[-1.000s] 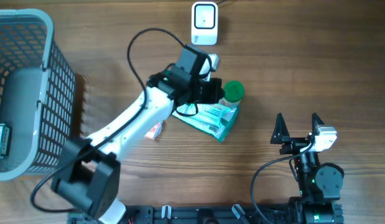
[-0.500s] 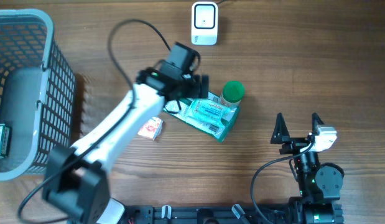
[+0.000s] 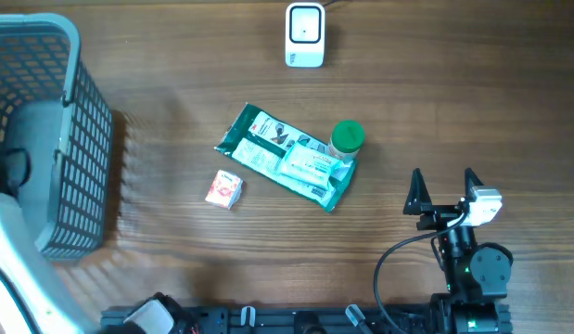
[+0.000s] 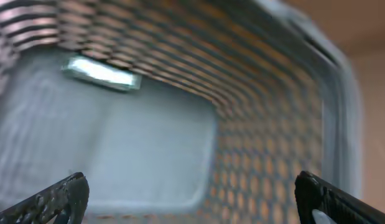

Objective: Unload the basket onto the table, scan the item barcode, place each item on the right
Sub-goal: 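Lay the pale green bag on top of the wipes pack, then reach the left gripper into the basket and grasp the small green box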

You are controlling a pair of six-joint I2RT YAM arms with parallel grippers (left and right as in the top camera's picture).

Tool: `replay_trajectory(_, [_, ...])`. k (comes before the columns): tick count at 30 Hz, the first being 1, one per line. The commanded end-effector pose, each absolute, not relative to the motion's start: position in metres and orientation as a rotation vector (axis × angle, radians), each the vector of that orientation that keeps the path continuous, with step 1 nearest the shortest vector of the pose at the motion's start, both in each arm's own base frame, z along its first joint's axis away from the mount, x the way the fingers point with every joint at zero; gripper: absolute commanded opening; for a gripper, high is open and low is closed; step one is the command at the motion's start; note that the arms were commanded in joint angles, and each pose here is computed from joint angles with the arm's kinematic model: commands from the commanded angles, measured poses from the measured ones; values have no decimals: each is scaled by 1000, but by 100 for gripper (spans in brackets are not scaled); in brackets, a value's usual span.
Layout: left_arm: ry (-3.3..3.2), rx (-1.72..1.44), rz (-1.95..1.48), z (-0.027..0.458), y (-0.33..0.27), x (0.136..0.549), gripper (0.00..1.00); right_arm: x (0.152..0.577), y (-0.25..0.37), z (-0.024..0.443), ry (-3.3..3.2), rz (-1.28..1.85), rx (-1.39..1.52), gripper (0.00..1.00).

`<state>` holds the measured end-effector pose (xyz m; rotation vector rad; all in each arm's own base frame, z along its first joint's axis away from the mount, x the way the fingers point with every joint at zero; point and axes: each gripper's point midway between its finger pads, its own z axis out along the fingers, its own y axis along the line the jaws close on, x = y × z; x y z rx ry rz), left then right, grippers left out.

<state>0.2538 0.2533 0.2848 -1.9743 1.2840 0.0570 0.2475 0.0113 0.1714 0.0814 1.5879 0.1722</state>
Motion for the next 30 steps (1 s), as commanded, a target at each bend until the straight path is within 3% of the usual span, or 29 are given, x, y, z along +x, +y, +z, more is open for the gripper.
replay_trajectory(1, [953, -2368, 69, 225, 277, 231, 100, 247, 10, 173, 1580, 177, 94, 100])
replay_trajectory(3, [809, -2562, 122, 186, 280, 222, 94, 247, 10, 173, 1580, 177, 94, 100])
replay_trajectory(5, [701, -2679, 169, 154, 283, 221, 80, 247, 10, 173, 1580, 177, 94, 100])
replay_trajectory(7, [619, -2759, 224, 127, 286, 221, 77, 247, 10, 173, 1580, 177, 94, 100])
replay_trajectory(9, [539, -2799, 310, 107, 289, 215, 57, 247, 10, 173, 1580, 177, 95, 100])
replay_trajectory(11, [477, -2810, 392, 95, 292, 207, 58, 247, 10, 173, 1580, 177, 94, 100])
replay_trajectory(13, [417, -2772, 475, 94, 300, 199, 69, 247, 10, 173, 1580, 177, 94, 100])
replay_trajectory(23, [230, -2784, 521, 72, 331, 174, 64, 247, 10, 173, 1580, 177, 94, 100])
replay_trajectory(30, [216, -2772, 504, 61, 340, 178, 59, 247, 10, 173, 1580, 177, 94, 100])
